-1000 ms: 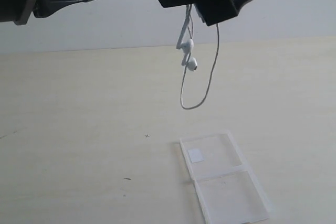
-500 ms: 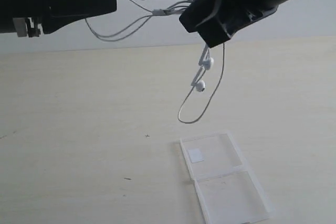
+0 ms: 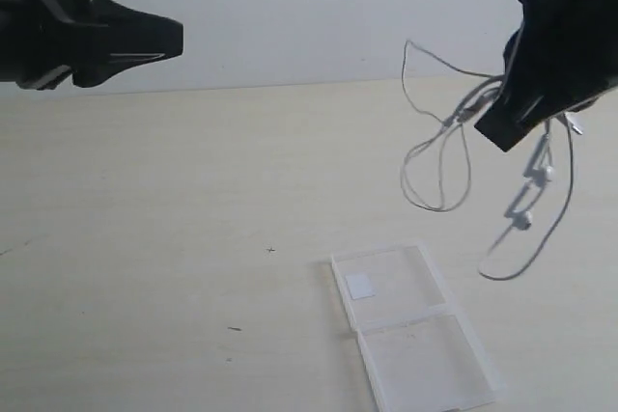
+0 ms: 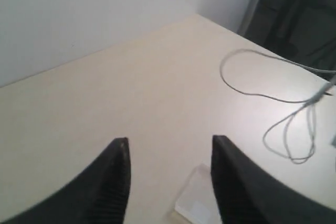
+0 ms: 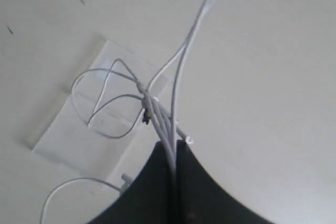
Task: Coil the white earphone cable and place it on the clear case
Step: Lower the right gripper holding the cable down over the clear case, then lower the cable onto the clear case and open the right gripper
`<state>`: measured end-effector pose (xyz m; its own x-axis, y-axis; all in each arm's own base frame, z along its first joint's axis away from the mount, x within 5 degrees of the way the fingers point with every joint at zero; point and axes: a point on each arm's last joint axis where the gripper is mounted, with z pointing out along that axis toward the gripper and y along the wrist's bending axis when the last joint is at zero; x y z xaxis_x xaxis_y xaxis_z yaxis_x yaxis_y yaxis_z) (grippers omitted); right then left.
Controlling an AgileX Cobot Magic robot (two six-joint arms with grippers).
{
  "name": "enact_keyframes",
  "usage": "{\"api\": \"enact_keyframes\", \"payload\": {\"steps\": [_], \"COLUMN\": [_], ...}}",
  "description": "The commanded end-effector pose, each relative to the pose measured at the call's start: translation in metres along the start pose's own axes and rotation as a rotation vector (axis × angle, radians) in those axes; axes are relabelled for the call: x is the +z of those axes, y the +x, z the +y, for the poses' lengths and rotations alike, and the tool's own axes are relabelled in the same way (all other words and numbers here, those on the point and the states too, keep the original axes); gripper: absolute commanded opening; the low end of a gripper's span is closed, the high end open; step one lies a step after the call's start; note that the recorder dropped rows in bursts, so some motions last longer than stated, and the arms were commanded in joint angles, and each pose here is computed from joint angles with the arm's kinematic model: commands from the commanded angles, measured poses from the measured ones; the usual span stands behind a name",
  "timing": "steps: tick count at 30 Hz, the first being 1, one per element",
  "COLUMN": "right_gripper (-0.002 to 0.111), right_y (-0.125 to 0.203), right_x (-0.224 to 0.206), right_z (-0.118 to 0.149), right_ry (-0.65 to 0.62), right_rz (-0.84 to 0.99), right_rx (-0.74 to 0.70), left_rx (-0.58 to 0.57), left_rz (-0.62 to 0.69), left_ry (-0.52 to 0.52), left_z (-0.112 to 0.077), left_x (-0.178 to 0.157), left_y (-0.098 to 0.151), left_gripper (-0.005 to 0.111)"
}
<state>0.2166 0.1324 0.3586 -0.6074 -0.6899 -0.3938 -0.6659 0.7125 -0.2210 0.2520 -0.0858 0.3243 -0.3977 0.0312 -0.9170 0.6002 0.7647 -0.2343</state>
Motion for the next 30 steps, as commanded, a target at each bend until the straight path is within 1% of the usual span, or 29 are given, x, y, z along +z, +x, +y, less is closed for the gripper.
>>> {"api": "enact_keyframes", "payload": {"steps": [1,2,3,4,8,13,16,25,28,30], "right_gripper": [0.000,0.000,0.000,0.000,0.000,0.000,0.000,0.000,0.000,0.000], "right_y": [0.009,0.010,0.009,0.008,0.003,-0.004,-0.008,-0.008,-0.007,-0.005], "right_x": [0.000,0.000,0.001,0.004,0.019,0.052,0.074,0.146,0.159,0.164], "right_z": [-0.003,-0.001,0.002,0.004,0.013,0.016,0.020,0.033,0.040,0.041], "right_ry": [0.034,0.016,-0.014,-0.041,-0.124,-0.135,-0.165,-0.204,-0.252,-0.258], "right_rz": [0.058,0.057,0.056,0.061,0.104,0.208,0.274,0.493,0.536,0.554], "right_rx": [0.088,0.105,0.120,0.130,0.163,0.207,0.243,0.243,0.266,0.265], "left_rx": [-0.027,-0.029,-0.033,-0.029,-0.045,-0.070,-0.083,-0.110,-0.111,-0.111], "left_rz": [0.008,0.011,0.016,0.023,0.056,0.099,0.121,0.160,0.160,0.160], "left_ry": [-0.117,-0.122,-0.123,-0.123,-0.102,-0.070,-0.064,-0.046,-0.042,-0.042], "left_z": [0.012,0.013,0.013,0.014,0.017,0.020,0.023,0.027,0.027,0.027], "left_x": [0.000,0.000,0.001,0.002,0.009,0.019,0.024,0.032,0.032,0.032], "left_y": [0.011,0.012,0.014,0.016,0.022,0.030,0.035,0.043,0.043,0.043], "left_gripper": [0.023,0.014,0.003,0.000,0.000,0.000,0.000,0.000,0.000,0.000]}}
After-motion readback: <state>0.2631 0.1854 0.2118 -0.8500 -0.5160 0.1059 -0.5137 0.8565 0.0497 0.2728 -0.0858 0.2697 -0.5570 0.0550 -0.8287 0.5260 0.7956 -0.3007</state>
